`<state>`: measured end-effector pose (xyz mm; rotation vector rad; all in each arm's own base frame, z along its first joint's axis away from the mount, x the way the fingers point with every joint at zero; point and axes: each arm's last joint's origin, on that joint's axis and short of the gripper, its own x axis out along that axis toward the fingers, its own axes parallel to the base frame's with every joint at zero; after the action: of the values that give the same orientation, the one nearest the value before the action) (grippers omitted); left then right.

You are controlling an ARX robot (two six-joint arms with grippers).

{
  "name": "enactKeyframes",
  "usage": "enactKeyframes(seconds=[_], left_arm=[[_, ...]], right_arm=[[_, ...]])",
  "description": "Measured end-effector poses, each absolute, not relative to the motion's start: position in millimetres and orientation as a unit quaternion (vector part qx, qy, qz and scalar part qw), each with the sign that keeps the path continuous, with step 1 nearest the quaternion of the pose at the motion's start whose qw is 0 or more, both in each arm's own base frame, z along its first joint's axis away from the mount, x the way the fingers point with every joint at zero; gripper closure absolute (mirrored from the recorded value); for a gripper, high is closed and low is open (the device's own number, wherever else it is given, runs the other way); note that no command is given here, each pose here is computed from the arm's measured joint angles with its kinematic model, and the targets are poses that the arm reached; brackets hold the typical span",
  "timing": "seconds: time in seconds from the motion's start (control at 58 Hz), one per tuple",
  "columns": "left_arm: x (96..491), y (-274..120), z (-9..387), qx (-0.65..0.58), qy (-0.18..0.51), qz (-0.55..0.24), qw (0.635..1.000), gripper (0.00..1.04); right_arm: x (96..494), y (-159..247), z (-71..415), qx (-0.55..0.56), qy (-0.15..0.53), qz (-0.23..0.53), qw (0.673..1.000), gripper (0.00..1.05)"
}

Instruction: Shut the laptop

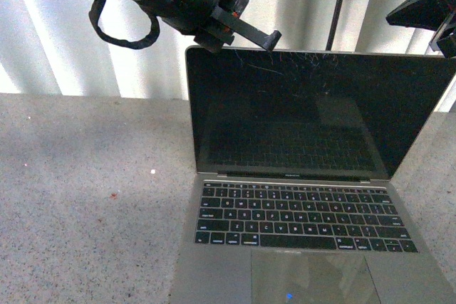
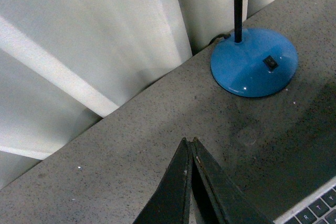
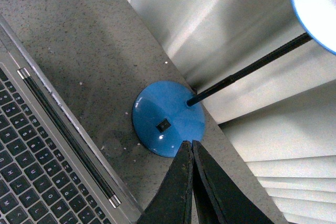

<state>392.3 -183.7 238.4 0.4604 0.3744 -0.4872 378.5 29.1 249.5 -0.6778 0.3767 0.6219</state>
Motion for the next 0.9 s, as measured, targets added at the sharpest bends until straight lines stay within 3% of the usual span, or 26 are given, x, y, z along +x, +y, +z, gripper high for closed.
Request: enactKeyframes(seconds=[0.534, 0.897], left_arm=[[387.4, -189.1, 236.2, 0.247, 0.204, -0.277, 0.906, 1.01], [364.3, -186.0, 223.3, 0.255, 0.237, -0.306, 0.886, 1.01]], right_arm=[[380.7, 31.5, 232.7, -0.320, 0.216, 0.327, 0.863, 1.02], [357.4, 35.3, 221.9, -0.323, 0.249, 0.356, 0.841, 1.02]])
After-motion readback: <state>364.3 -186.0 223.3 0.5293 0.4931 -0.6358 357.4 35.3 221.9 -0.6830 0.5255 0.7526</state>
